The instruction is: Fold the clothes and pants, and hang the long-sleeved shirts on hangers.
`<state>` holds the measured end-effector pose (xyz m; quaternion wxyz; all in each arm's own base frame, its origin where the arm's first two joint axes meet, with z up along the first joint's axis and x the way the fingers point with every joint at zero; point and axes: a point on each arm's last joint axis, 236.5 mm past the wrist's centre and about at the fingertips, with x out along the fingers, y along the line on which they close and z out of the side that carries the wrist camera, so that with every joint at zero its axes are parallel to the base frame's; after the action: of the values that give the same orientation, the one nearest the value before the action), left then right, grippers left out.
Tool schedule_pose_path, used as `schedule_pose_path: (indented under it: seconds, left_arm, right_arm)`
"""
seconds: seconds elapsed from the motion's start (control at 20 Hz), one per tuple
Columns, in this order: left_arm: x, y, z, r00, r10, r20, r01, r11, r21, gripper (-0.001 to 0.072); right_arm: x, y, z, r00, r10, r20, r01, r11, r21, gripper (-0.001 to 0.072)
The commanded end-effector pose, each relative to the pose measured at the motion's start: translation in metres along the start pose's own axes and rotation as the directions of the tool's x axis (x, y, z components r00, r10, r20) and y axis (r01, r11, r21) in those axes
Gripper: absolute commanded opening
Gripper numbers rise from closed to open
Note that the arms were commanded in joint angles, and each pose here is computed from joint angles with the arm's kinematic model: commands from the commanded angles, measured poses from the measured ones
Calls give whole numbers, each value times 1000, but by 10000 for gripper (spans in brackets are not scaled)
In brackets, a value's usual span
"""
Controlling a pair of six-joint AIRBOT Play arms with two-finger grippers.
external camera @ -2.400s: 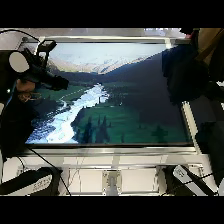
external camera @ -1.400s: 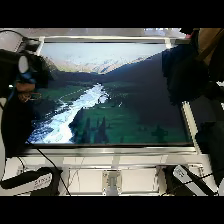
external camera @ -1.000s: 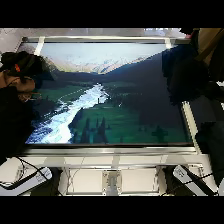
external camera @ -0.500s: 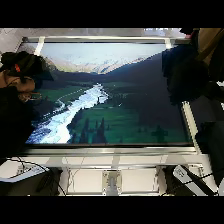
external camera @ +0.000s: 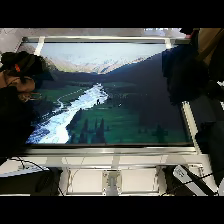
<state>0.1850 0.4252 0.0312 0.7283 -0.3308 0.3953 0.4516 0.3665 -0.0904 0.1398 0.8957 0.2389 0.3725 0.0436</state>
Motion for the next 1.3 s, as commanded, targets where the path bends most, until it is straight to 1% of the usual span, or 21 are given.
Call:
schedule_pose_path:
  seconds: [0.0,0.1,0.25,0.35,0.45,0.55,0.6,0.65,0.7,0.75,1.0,1.2,1.25]
  left_arm:
    - [3,3,9,1000,11,19,-12,1000,23,693]
    - [2,3,3,1000,10,-5,-10,1000,24,693]
    - [2,6,-9,998,22,-55,-20,999,33,693]
    - [2,14,-8,997,57,-54,-54,997,55,693]
    - [2,24,-4,994,99,-37,-95,991,97,692]
    - [2,37,0,989,150,-18,-146,981,130,692]
    - [3,41,2,986,164,-11,-161,977,138,691]
    - [6,41,3,987,163,-11,-160,977,138,691]
    - [11,41,2,986,163,-20,-159,977,139,691]
    - [18,42,-2,986,163,-42,-156,978,140,691]
    - [62,48,-20,979,162,-121,-145,980,140,691]
    - [91,34,-26,986,89,-139,-78,994,80,683]
    - [93,29,-28,987,67,-143,-59,996,60,574]
  right_arm:
    - [0,10,0,999,40,1,-40,996,83,-3]
    - [-1,25,-3,995,103,-14,-98,979,178,-3]
    - [-2,30,3,992,126,12,-126,973,191,-3]
    - [-3,36,6,988,152,24,-154,967,202,-3]
    - [-4,40,0,986,168,0,-164,964,209,-3]
    - [-5,48,-14,978,201,-61,-184,960,211,-1]
    - [-6,51,-20,974,213,-84,-191,958,212,33]
    - [-7,53,-24,969,224,-100,-199,957,213,133]
    - [-9,58,-26,964,241,-110,-213,953,217,265]
    - [-10,62,-26,959,260,-109,-232,947,221,304]
    - [-18,87,-11,932,361,-45,-340,908,244,303]
    - [-16,100,-10,920,390,-46,-370,899,234,301]
    - [-13,106,-12,916,399,-54,-378,898,225,301]
